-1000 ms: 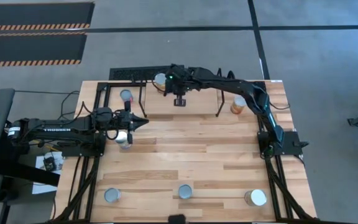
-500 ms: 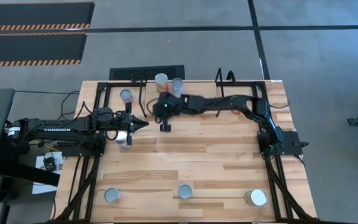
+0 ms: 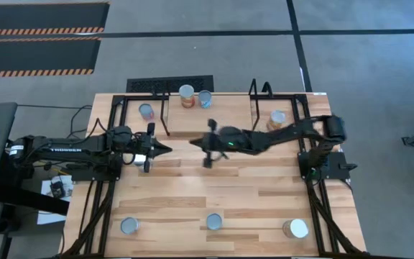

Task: Pick and place cans onto a shelf
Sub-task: Put the blue can on the shelf

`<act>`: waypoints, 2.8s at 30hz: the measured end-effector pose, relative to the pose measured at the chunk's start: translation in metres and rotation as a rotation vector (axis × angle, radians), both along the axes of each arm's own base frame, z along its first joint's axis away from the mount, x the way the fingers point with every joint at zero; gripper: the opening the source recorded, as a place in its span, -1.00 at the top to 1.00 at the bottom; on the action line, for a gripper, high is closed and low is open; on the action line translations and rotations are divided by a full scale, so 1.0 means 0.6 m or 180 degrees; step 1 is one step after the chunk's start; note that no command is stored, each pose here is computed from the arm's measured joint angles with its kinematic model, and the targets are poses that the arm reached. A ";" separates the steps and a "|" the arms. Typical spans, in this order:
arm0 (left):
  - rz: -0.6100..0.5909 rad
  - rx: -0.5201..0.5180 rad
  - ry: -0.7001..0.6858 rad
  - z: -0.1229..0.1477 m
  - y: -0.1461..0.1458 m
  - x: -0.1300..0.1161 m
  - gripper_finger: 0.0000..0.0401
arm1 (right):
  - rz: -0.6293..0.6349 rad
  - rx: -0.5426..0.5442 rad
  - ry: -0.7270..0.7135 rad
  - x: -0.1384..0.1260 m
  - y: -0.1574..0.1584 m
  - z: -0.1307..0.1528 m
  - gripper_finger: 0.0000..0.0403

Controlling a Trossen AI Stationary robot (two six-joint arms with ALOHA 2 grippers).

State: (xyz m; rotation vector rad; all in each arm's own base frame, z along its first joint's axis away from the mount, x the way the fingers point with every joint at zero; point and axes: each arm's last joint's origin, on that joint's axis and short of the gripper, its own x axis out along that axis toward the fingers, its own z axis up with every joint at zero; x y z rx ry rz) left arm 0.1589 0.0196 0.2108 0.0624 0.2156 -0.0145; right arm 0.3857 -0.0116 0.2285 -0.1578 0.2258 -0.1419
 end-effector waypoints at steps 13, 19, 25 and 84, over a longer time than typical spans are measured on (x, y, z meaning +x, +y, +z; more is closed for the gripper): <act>0.1262 0.0117 0.0972 0.095 0.052 -0.026 1.00 | -0.0094 -0.0403 -0.0487 -0.218 0.045 0.029 0.98; 0.1798 0.0116 0.1505 0.135 0.084 -0.051 1.00 | -0.0067 -0.0490 -0.0732 -0.272 0.061 0.038 0.97; 0.1992 0.0022 0.2170 0.098 0.142 -0.047 1.00 | 0.0084 -0.0539 -0.0785 -0.295 0.076 0.036 0.98; 0.2540 0.0205 0.3333 0.052 0.265 -0.075 0.99 | -0.0050 -0.0712 -0.0624 -0.308 0.082 0.013 0.96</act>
